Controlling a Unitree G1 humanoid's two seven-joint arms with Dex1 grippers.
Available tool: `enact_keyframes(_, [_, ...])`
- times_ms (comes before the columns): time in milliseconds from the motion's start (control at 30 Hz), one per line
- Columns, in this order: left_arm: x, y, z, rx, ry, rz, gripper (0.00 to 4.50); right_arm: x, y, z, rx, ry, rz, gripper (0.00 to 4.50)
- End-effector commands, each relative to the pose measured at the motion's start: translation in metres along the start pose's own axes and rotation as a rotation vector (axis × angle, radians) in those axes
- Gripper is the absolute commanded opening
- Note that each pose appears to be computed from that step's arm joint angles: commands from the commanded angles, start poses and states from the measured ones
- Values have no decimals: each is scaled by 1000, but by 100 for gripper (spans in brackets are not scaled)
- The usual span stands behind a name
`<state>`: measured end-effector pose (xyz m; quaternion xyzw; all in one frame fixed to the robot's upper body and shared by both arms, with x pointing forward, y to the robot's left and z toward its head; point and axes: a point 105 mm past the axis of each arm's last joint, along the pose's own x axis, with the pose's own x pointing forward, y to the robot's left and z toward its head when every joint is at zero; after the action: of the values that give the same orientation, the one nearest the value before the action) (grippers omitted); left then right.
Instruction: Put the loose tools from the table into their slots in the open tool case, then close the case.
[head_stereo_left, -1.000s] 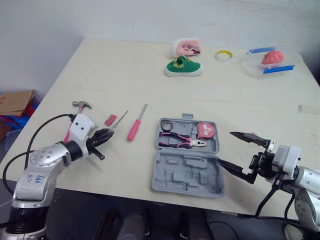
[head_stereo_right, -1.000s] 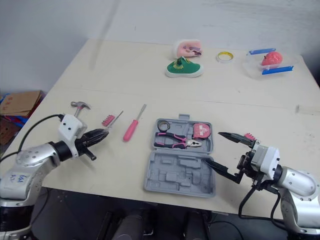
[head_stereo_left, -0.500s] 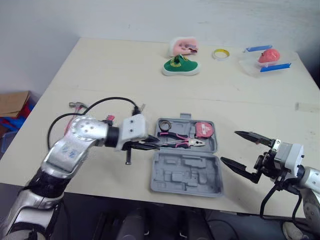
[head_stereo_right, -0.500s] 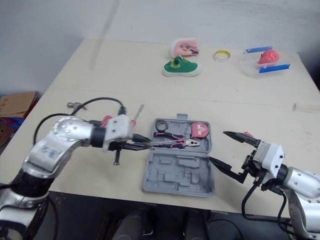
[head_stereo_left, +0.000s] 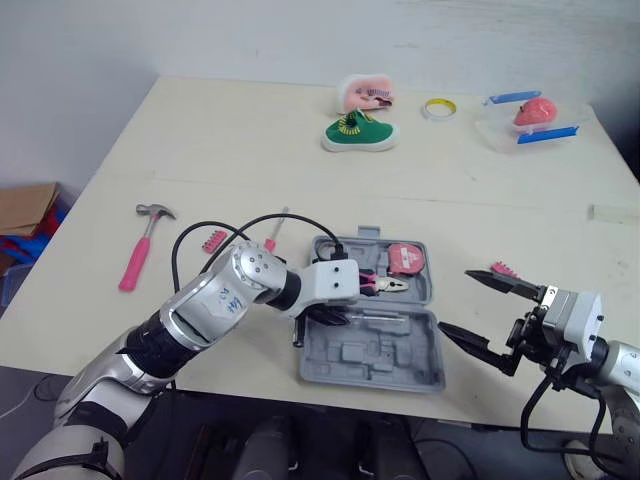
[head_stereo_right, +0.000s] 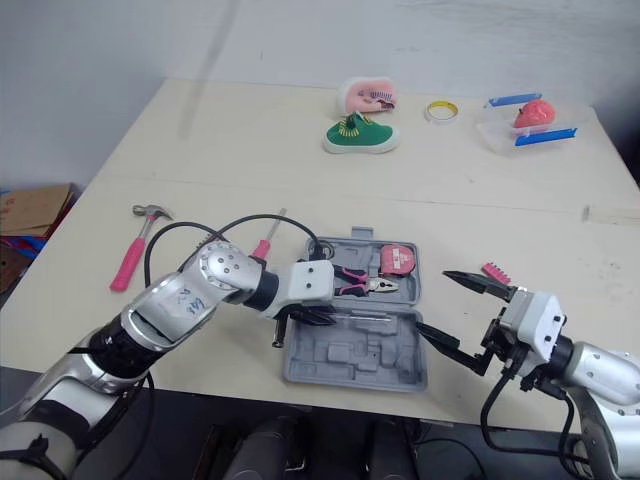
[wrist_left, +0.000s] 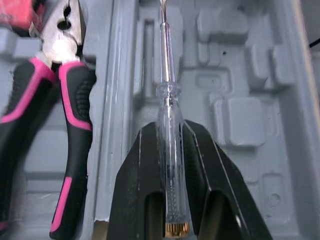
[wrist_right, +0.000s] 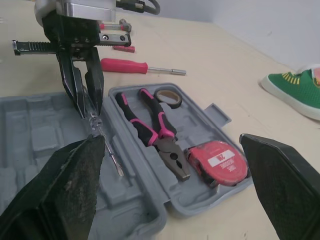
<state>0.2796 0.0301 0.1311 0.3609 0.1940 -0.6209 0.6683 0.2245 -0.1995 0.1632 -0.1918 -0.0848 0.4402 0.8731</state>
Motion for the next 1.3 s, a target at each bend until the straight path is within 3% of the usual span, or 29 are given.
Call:
enact_keyframes(33, [-2, 0, 9, 48, 1, 22, 9, -3, -2, 9, -48, -27, -15, 450])
enact_keyframes(333, [-3, 14, 4, 75, 42, 96, 9, -7, 0, 2, -45, -27, -14, 450])
enact_keyframes(1167, [12, 10, 7, 177, 35, 88, 9, -28, 6, -23, -32, -19, -30, 450])
enact_keyframes(1200, [11, 11, 9, 194, 29, 92, 97, -29, 7, -24, -31, -19, -30, 450])
enact_keyframes(1300, [3, 10, 35, 252, -68, 106, 204, -32, 11, -26, -23, -15, -17, 450])
